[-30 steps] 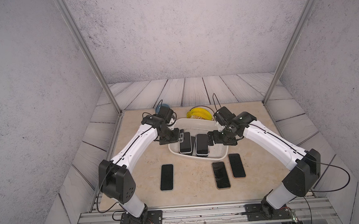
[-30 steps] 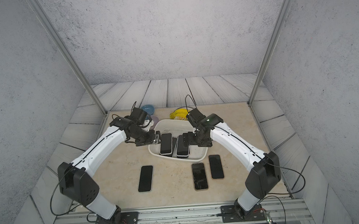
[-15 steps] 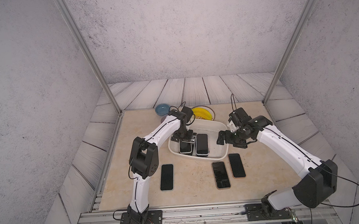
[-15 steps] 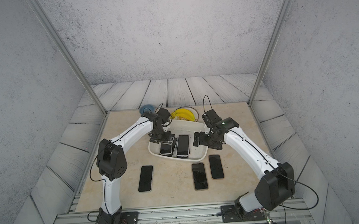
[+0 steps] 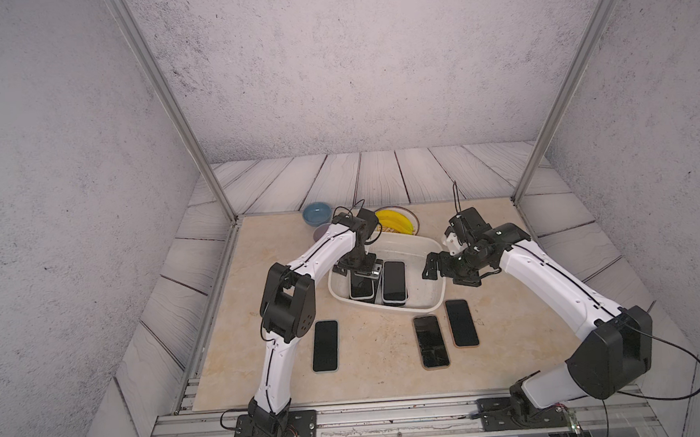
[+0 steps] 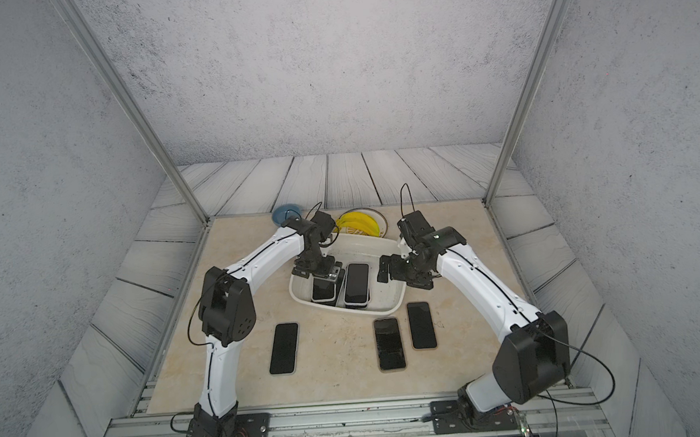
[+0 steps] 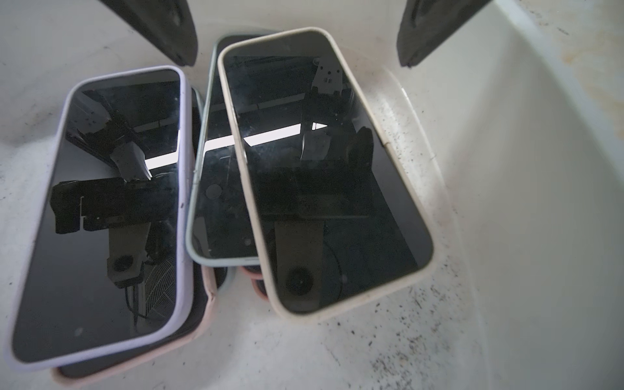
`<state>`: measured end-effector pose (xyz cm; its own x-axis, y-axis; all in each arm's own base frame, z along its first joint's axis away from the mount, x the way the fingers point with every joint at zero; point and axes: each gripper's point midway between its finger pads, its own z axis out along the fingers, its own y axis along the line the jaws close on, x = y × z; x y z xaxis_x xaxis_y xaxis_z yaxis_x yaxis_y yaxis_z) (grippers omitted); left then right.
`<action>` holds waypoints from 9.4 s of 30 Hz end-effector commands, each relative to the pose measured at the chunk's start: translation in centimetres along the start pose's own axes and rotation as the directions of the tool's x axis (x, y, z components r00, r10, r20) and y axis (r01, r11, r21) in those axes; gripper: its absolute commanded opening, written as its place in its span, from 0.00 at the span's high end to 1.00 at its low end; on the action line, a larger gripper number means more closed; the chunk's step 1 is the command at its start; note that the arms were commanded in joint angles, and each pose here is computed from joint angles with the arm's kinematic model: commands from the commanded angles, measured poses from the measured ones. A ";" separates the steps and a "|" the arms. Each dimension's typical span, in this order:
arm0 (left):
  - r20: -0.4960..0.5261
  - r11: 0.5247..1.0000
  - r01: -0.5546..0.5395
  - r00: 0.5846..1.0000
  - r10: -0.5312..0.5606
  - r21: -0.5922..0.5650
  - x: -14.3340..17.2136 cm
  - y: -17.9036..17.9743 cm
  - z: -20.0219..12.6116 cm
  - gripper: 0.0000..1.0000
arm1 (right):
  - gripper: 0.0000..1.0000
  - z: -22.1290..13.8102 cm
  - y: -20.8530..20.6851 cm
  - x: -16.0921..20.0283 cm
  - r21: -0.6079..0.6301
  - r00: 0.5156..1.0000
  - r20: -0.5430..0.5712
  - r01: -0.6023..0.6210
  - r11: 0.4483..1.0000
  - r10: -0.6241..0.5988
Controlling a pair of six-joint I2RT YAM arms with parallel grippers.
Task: Take the phone out of the storage box
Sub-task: Pick up the phone from the storage box, then place the phone at the center of the board, then pick up the phone from the storage box.
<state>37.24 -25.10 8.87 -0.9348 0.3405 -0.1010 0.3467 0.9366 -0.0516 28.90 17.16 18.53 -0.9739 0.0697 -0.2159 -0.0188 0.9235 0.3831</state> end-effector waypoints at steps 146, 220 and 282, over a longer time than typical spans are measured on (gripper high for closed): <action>0.430 0.949 0.287 0.846 -0.315 0.129 16.9 7.9 -16.2 0.02 | 1.00 4.8 14.1 6.6 -0.479 0.876 -0.311 0.190 0.857 -0.368; 0.450 0.945 0.322 0.838 -0.310 0.051 19.9 9.6 -17.5 0.01 | 0.61 19.1 16.5 11.5 -0.271 0.846 -0.489 0.084 0.959 -0.212; 0.305 0.964 0.140 0.929 -0.207 0.227 15.0 4.2 -13.1 0.01 | 0.12 15.9 5.7 -4.0 0.195 0.952 -0.272 0.197 0.961 -0.140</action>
<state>23.94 -15.13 20.75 -0.9140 0.0655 -0.4005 0.2041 0.9272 -0.3141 36.49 27.60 7.47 -0.9850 -0.1696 -0.0324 -0.1724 0.9757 0.1348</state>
